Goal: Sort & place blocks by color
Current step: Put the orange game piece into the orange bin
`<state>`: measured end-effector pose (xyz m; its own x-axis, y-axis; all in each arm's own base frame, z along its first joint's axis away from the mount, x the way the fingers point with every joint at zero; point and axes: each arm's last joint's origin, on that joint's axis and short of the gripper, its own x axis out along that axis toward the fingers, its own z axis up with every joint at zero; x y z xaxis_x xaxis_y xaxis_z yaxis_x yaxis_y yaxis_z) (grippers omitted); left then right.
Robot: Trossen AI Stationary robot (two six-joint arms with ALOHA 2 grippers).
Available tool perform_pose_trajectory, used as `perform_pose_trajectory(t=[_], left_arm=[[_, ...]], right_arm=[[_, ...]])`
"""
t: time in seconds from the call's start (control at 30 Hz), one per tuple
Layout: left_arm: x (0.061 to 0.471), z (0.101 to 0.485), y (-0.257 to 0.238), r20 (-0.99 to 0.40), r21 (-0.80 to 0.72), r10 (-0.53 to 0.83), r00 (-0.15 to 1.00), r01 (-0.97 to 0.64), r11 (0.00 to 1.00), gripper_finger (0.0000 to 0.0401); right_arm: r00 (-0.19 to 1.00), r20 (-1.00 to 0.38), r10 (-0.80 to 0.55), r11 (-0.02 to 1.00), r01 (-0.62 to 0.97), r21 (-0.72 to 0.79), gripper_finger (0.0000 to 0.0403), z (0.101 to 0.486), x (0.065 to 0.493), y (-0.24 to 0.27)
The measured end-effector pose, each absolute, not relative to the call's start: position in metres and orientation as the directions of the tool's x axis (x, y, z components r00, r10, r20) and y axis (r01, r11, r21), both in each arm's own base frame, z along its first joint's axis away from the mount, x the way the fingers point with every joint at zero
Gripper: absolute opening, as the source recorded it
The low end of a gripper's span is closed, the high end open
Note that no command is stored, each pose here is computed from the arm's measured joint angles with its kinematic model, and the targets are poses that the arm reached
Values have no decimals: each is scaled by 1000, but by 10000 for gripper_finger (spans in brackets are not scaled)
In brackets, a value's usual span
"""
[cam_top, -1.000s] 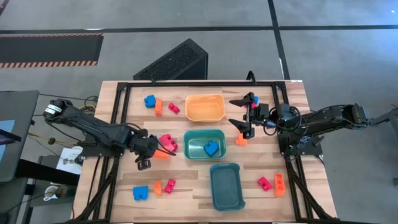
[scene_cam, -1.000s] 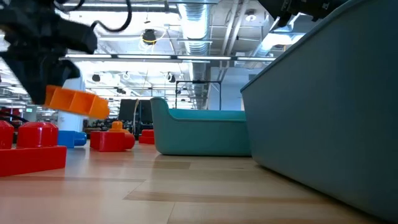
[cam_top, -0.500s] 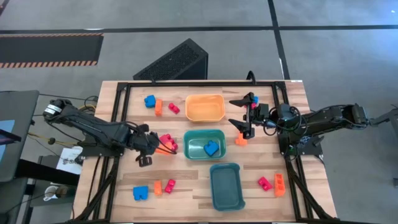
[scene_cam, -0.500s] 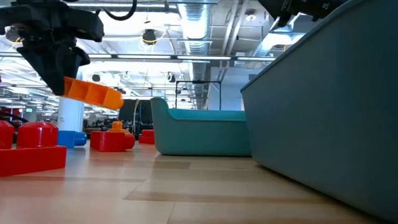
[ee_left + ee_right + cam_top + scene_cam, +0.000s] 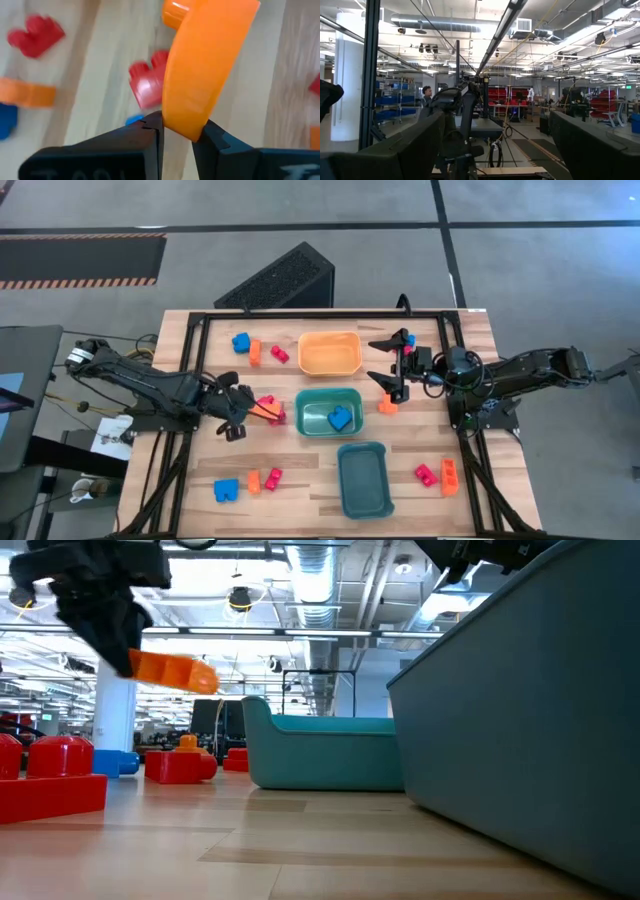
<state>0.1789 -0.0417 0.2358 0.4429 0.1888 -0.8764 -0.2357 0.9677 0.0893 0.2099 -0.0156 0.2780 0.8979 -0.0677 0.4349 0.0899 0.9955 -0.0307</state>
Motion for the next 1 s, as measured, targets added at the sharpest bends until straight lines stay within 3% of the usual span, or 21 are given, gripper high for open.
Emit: perform_pose_trajectory(t=[0.23, 0.37, 0.73, 1.0], left_arm=[[196, 246, -20, -776, 115, 247, 580, -254, 960, 37], [206, 248, 0, -721, 103, 260, 643, -271, 957, 6], [202, 244, 16, -771, 53, 196, 605, -245, 968, 0], [207, 249, 21, -715, 133, 279, 641, -267, 954, 0]], right_arm=[[894, 442, -66, 996, 89, -32, 379, 279, 210, -16], [893, 446, -66, 995, 90, -34, 379, 279, 209, -16], [900, 432, -66, 996, 88, -31, 379, 278, 210, -16], [896, 439, -67, 995, 90, -31, 379, 278, 210, -16]])
